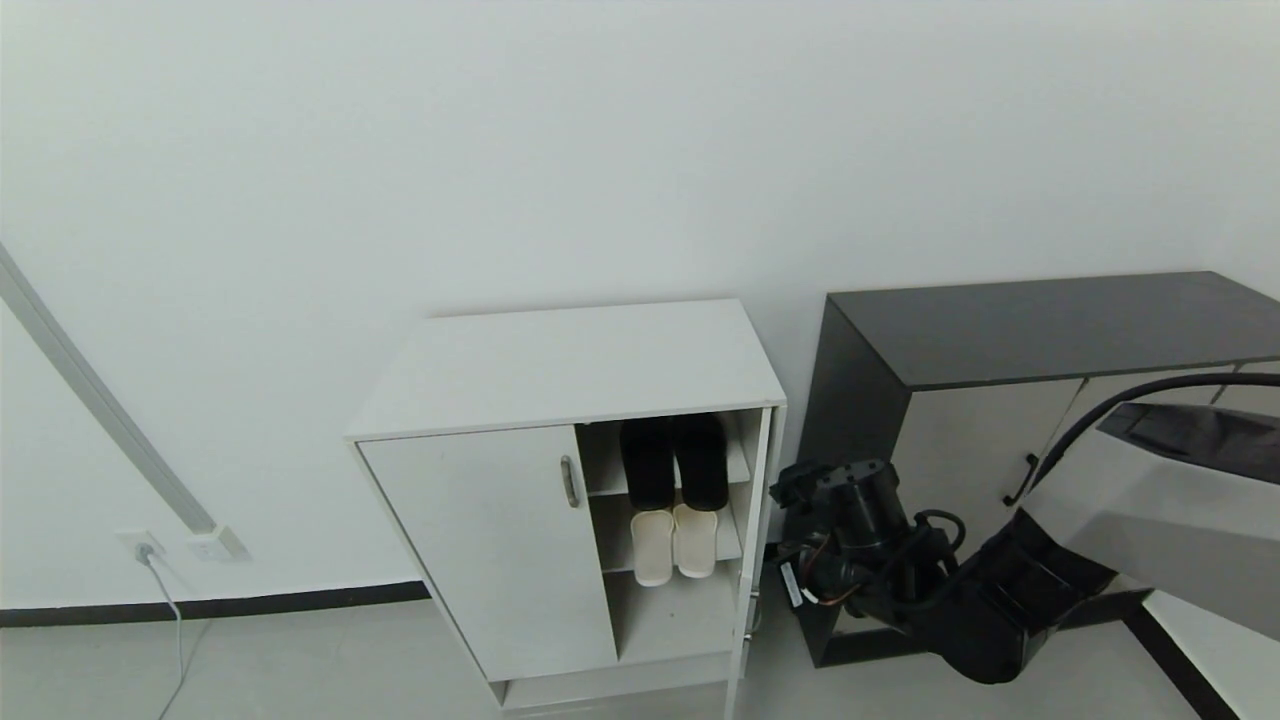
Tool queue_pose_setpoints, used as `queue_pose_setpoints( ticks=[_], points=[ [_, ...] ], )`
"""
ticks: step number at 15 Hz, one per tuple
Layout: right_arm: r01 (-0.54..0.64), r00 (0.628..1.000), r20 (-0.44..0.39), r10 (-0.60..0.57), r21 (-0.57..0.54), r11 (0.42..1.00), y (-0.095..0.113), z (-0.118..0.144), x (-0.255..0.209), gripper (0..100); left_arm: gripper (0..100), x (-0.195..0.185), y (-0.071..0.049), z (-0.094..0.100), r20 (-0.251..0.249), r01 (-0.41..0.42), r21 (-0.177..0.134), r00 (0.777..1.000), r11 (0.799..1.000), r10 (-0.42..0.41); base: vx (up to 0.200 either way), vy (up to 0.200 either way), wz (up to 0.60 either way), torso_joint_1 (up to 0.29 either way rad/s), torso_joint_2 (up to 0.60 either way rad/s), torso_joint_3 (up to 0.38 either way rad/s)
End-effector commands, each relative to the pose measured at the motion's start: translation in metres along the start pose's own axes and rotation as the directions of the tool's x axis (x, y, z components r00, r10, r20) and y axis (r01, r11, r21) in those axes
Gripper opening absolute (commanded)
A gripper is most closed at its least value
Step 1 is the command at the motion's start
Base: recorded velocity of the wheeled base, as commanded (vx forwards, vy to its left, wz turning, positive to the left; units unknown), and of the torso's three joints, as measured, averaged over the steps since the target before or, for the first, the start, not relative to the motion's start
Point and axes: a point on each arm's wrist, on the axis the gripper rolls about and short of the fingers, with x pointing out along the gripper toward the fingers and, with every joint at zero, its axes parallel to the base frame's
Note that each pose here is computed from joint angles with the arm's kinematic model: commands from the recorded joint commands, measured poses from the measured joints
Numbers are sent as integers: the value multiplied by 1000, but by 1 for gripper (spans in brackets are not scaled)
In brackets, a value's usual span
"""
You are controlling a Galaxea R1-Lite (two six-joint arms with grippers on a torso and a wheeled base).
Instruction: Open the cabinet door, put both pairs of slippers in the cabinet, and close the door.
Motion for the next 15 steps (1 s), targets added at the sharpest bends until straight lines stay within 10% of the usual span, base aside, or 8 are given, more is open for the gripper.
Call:
queue_pose_setpoints(
  ticks=[1, 15],
  points=[
    [-11, 1000, 2, 11, 1, 1000, 6, -2, 12, 0, 0, 0, 0, 0, 0, -1, -1, 1000, 1000, 1, 0, 0, 0, 0, 0, 0],
    [-134, 971, 207, 120, 56, 989, 27, 28, 39, 0, 0, 0, 0, 0, -2, -1, -1, 1000, 1000, 1, 0, 0, 0, 0, 0, 0]
  ],
)
